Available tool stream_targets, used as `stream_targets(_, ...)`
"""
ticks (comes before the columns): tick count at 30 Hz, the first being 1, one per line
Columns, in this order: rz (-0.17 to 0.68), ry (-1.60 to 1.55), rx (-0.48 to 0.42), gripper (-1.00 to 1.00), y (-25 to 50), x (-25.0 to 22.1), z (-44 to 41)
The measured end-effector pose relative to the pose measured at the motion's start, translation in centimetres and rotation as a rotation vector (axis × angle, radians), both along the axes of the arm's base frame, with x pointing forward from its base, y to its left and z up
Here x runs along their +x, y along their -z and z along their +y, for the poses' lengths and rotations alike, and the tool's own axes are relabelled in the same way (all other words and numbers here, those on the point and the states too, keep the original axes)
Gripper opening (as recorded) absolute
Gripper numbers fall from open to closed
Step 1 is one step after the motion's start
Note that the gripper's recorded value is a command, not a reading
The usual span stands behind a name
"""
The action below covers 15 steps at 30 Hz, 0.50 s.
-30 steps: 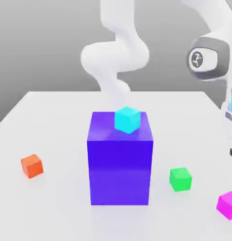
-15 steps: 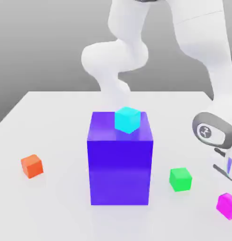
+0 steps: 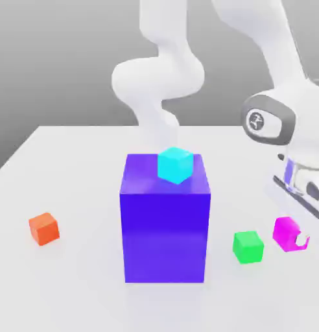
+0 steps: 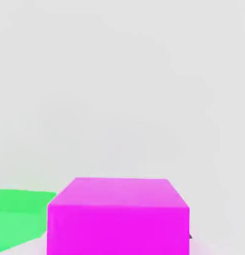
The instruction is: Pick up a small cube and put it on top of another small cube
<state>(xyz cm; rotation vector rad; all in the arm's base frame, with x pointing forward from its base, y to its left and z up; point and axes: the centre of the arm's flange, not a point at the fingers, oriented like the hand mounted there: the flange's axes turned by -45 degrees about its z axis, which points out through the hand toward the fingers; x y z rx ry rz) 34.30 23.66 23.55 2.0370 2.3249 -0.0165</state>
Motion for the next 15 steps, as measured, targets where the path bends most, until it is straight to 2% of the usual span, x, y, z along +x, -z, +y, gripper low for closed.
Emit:
stream_targets(5,0.024,0.161,0.038,-1.00,-0.5,-4.1,-3.1)
stream_targets(11,0.029,0.182,0.044,-1.00,4.5,-4.5,-3.4)
stream_targets(12,0.028,0.183,0.043,1.00,5.3,-4.5,-3.5)
stream_targets(15,0.028,0.183,0.043,1.00,5.3,-4.5,-3.5)
